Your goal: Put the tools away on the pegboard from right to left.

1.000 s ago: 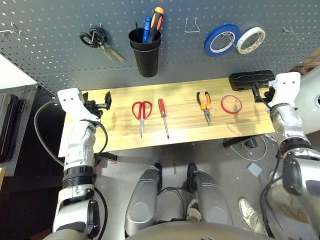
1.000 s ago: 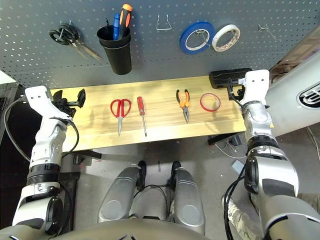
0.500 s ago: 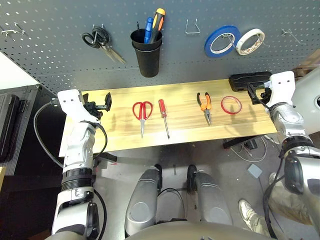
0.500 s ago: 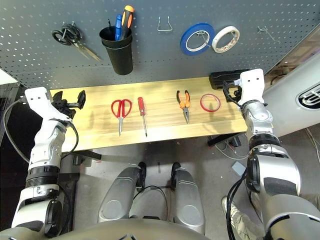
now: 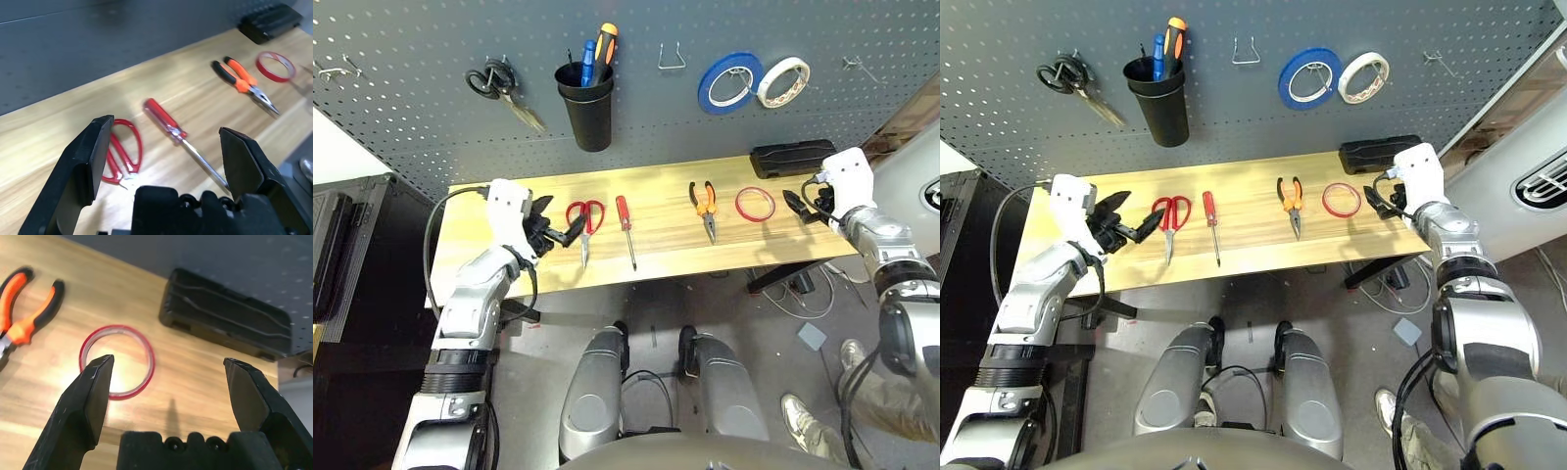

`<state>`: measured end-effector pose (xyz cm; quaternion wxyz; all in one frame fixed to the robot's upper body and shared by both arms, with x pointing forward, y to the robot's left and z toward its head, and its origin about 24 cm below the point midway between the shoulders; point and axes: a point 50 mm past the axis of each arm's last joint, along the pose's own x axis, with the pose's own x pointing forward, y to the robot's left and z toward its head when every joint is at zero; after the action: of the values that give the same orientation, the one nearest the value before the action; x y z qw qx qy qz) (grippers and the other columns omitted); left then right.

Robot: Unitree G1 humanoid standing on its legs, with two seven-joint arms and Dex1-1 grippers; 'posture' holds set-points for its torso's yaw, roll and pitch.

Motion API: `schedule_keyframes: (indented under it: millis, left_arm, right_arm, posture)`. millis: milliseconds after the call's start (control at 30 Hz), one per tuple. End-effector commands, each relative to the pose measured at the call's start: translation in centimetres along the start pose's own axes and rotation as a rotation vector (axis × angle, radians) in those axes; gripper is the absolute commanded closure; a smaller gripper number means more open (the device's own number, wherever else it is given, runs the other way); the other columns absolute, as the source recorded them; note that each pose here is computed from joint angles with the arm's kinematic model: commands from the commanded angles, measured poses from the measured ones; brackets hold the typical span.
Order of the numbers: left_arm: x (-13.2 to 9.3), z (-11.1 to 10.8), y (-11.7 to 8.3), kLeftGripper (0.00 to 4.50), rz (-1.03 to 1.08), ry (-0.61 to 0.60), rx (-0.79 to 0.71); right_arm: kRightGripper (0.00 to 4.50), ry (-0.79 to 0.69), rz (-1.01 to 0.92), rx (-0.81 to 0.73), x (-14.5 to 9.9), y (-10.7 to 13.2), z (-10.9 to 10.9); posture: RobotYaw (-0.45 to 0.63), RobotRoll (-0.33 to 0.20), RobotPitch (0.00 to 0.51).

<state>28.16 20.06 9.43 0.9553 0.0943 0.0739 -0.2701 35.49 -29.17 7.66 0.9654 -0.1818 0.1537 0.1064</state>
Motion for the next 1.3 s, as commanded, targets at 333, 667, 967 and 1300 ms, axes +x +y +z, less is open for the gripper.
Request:
schedule_keyframes:
  millis: [333, 667, 967, 1300]
  left_arm:
    - [-0.9, 0.1, -0.8, 0.01, -0.103, 0.131, 0.069]
    - [-1.6, 0.8, -1.2, 0.01, -0.114, 0.16, 0.082]
    - [-2.0, 1.2, -1.4, 0.01, -0.111, 0.177, 0.082]
    - [-2.0, 1.5, -1.5, 0.0, -0.103, 0.184, 0.079]
  right_arm:
    - [0.0, 0.124, 0.114, -0.079, 1.7, 2.7, 0.3]
    - [0.0, 0.218, 0.153, -0.085, 2.3, 4.7, -0.8]
    - [0.0, 0.359, 0.165, -0.023, 2.0, 6.0, -3.2]
    - [1.63, 0.402, 0.139, 0.005, 1.7, 6.0, -4.0]
  posture:
    - [0.3, 0.0, 0.342]
    - [0.34, 0.0, 0.372]
    - [0.36, 0.0, 0.377]
    - [0.37, 0.0, 0.373]
